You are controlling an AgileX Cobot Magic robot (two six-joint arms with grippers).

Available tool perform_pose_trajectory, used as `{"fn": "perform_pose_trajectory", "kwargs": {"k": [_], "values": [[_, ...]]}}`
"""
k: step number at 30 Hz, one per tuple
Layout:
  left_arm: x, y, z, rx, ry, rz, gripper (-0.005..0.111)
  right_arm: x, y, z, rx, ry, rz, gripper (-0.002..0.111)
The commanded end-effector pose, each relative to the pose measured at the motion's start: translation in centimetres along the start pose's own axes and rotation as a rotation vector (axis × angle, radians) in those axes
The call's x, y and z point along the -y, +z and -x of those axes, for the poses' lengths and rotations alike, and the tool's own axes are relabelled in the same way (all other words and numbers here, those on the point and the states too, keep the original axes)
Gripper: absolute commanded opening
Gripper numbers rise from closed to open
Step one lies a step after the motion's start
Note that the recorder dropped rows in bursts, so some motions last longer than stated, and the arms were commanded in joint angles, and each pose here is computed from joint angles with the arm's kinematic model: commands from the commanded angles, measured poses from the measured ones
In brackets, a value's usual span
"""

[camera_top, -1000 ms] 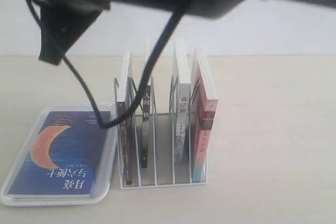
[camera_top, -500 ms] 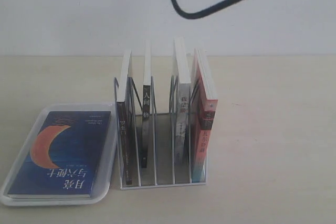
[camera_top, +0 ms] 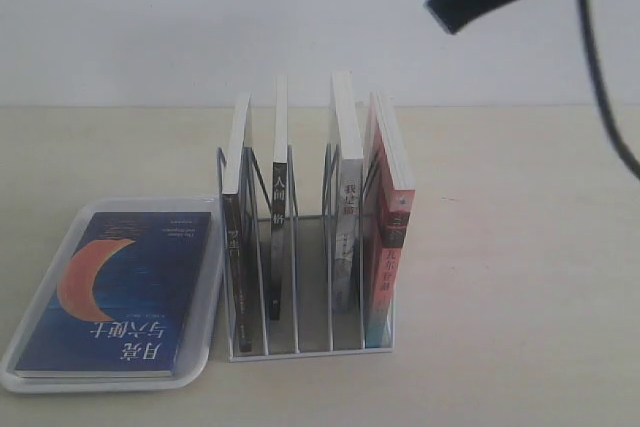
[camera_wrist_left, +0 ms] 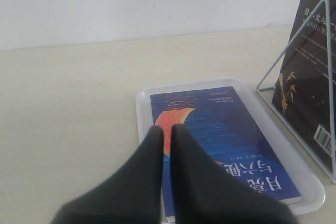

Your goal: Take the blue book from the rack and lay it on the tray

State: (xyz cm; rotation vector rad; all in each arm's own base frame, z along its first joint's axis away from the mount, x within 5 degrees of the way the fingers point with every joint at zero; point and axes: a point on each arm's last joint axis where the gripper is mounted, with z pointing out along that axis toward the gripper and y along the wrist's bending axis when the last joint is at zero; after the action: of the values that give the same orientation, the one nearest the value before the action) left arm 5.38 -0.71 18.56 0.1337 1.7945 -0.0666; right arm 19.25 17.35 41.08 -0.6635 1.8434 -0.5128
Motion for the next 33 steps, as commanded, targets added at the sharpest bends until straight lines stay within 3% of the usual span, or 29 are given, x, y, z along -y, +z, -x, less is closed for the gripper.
{"fn": "perform_pose_trajectory", "kwargs": {"k": [1, 12, 20, 26, 28, 33], "values": [[0.0, 0.0, -0.1, 0.001, -0.007, 0.004, 0.005, 1.2, 0.0, -3.7, 0.050, 0.108, 0.003, 0.000], [0.0, 0.0, -0.1, 0.001, -0.007, 0.004, 0.005, 4.4, 3.2, -7.9, 0.078, 0.441, 0.084, 0.000], [0.0, 0.0, -0.1, 0.001, -0.007, 0.004, 0.005, 3.8, 3.3, -7.8, 0.100, 0.363, 0.205, 0.000], [0.0, 0.0, -0.1, 0.001, -0.007, 0.004, 0.005, 3.7, 3.3, -7.8, 0.099, 0.331, 0.215, 0.000], [0.0, 0.0, -0.1, 0.001, -0.007, 0.004, 0.005, 3.7, 3.3, -7.8, 0.091, 0.385, 0.239, 0.000], [0.0, 0.0, -0.1, 0.001, -0.007, 0.004, 0.005, 6.5, 4.8, -10.2, -0.012, 0.608, 0.182, 0.000]]}}
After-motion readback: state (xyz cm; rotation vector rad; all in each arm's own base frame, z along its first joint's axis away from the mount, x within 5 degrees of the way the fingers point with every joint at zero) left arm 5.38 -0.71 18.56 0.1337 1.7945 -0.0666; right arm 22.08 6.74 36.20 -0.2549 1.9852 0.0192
